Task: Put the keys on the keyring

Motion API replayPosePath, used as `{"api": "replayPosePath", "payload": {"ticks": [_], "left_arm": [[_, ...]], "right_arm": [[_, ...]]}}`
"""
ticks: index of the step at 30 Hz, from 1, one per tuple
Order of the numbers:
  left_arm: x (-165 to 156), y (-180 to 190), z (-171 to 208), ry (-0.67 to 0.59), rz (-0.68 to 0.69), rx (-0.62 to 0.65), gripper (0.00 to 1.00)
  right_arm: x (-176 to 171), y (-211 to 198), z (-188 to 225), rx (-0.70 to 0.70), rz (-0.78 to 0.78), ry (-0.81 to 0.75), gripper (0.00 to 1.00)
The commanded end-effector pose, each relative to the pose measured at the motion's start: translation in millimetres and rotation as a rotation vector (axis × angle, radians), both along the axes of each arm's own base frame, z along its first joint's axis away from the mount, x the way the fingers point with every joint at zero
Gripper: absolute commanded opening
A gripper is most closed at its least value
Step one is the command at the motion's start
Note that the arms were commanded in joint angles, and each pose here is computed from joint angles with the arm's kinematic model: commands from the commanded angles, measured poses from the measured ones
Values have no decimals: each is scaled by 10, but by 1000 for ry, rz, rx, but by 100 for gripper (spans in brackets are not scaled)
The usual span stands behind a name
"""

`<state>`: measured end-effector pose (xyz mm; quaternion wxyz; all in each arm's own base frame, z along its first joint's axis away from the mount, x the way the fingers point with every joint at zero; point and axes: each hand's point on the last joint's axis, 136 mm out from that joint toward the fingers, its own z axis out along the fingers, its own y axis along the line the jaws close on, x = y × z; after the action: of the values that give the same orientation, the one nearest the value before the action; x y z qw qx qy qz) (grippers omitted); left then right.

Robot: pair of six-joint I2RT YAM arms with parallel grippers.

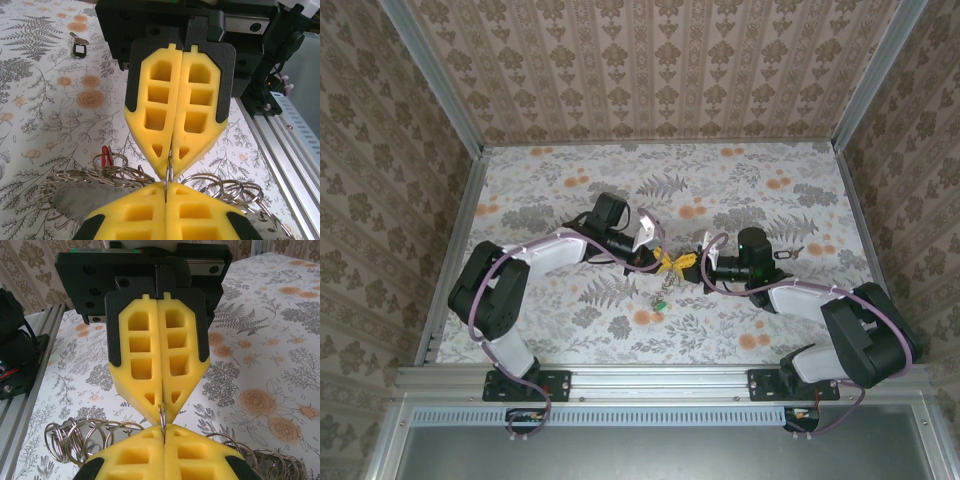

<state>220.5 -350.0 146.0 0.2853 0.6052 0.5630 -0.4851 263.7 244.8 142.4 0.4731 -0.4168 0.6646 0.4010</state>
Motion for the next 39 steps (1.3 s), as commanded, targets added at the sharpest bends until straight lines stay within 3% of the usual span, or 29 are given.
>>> {"api": "replayPosePath", "payload": {"ticks": [1, 6, 8, 11, 20, 39], "left_arm": [[-13, -21, 19, -17, -13, 4, 0], [59, 29, 94, -108, 46, 37, 0], [73, 48, 133, -147, 58, 63, 0], [89, 79, 157, -188, 73, 125, 0], [-20, 220, 164, -203, 48, 238, 0], [-27, 145, 305, -193, 56, 187, 0]], "right_arm": [[38, 27, 150, 14, 13, -30, 4], [-10, -75, 20, -124, -9, -5, 21], [4, -97, 68, -120, -33, -31, 28], [42, -92, 113, -141, -70, -57, 31], [45, -21, 180, -265, -75, -171, 27], [-73, 210, 198, -248, 123, -158, 28]]}}
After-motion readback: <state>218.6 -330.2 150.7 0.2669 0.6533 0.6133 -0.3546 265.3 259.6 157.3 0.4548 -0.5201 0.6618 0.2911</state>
